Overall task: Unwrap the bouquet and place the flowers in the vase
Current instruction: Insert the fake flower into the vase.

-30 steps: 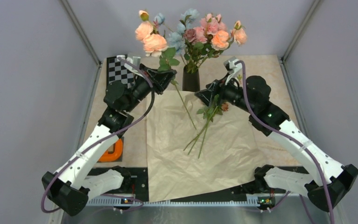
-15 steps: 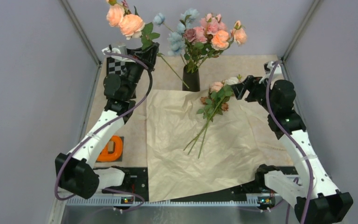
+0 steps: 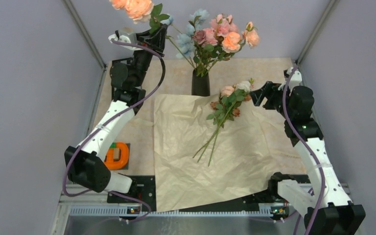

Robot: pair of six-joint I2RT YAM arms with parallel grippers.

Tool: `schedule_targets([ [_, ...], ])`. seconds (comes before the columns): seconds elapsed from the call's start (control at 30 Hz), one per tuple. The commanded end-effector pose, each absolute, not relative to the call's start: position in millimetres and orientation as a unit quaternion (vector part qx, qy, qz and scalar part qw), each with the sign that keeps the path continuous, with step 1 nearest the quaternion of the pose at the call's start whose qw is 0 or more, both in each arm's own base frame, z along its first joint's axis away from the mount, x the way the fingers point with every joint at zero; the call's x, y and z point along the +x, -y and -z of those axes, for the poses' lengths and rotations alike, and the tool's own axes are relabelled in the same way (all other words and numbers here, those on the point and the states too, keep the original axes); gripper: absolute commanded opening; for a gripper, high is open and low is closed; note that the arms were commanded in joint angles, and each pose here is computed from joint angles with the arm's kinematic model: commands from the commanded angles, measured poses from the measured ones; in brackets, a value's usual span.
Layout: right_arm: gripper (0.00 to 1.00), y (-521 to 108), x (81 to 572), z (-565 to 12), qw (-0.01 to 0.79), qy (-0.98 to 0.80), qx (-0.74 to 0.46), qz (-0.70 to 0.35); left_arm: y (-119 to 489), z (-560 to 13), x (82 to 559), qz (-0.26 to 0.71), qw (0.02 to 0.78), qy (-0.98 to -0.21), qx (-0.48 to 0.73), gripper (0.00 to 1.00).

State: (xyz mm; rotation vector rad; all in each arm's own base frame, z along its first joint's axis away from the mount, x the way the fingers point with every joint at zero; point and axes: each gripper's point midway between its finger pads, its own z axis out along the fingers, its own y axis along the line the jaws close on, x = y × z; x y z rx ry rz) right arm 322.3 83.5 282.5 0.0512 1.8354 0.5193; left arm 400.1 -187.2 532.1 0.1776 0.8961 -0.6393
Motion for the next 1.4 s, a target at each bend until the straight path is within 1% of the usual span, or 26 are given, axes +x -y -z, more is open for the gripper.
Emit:
schedule_targets([
  [0.0,0.71,-82,323,-289,0.591,-0.774,0.017,-0.226,185,-568,393,0.283,0.874,-0.379,0.111,0.0],
  [0.17,0.71,-82,325,-287,0.589,-0.775,0.017,-0.229,193,-566,402,0.287,0.867,-0.388,0.124,0.0],
  [0.5,0.71,-79,328,-278,0.579,-0.782,0.024,-0.229,206,-536,420,0.305,0.842,-0.425,0.131,0.0],
  [0.9,0.71,-80,330,-275,0.573,-0.784,0.028,-0.237,215,-508,436,0.322,0.825,-0.448,0.126,0.0],
  [1.37,0.7,-81,328,-271,0.569,-0.786,0.033,-0.24,228,-457,460,0.339,0.797,-0.484,0.123,0.0],
])
